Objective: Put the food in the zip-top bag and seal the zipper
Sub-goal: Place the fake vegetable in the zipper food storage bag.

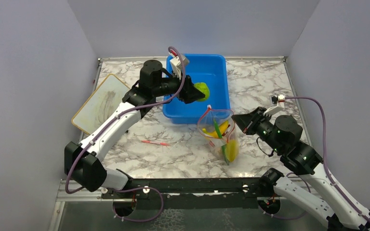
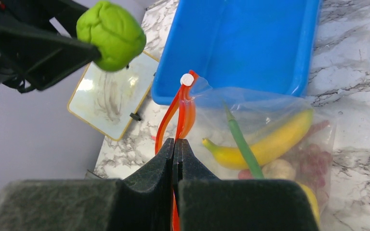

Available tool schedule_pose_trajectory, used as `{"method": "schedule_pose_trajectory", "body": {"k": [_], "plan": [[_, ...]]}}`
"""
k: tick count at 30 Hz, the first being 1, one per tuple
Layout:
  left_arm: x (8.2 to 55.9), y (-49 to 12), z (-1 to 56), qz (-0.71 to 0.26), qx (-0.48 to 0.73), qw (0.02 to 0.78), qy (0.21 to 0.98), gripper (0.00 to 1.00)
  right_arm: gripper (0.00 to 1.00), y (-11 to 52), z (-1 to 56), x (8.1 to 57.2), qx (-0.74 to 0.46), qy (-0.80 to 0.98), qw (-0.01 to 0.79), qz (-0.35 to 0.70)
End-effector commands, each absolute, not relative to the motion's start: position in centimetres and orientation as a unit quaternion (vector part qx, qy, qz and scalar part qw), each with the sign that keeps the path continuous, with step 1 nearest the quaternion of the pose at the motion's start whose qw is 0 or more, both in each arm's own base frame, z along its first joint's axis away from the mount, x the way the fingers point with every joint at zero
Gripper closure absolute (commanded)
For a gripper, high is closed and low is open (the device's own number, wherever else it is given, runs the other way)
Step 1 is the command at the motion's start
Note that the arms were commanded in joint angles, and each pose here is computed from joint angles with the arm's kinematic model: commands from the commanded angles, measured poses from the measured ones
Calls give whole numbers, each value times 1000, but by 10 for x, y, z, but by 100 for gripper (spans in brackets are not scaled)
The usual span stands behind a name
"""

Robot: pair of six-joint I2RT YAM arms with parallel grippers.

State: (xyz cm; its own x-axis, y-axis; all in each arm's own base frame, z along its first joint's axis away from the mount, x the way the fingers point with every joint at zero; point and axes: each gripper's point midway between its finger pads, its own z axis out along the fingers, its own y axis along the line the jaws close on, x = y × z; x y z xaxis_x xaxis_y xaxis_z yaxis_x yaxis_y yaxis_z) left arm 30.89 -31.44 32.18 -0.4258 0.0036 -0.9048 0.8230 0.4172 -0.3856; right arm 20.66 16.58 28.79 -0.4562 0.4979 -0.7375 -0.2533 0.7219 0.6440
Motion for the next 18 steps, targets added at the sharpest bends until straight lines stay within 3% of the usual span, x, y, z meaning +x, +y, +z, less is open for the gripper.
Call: {"method": "schedule_pose_trajectory", "body": {"k": [1, 9, 18], "plan": [[260, -316, 328, -527, 339, 408, 664, 67, 99, 178, 311, 207, 64, 745, 528, 403], [225, -322, 308, -606, 328, 340, 640, 67, 99, 190, 316, 210, 17, 734, 542, 409], [207, -355, 272, -582, 333, 327, 665, 70, 99, 213, 304, 210, -27, 743, 514, 427]]}}
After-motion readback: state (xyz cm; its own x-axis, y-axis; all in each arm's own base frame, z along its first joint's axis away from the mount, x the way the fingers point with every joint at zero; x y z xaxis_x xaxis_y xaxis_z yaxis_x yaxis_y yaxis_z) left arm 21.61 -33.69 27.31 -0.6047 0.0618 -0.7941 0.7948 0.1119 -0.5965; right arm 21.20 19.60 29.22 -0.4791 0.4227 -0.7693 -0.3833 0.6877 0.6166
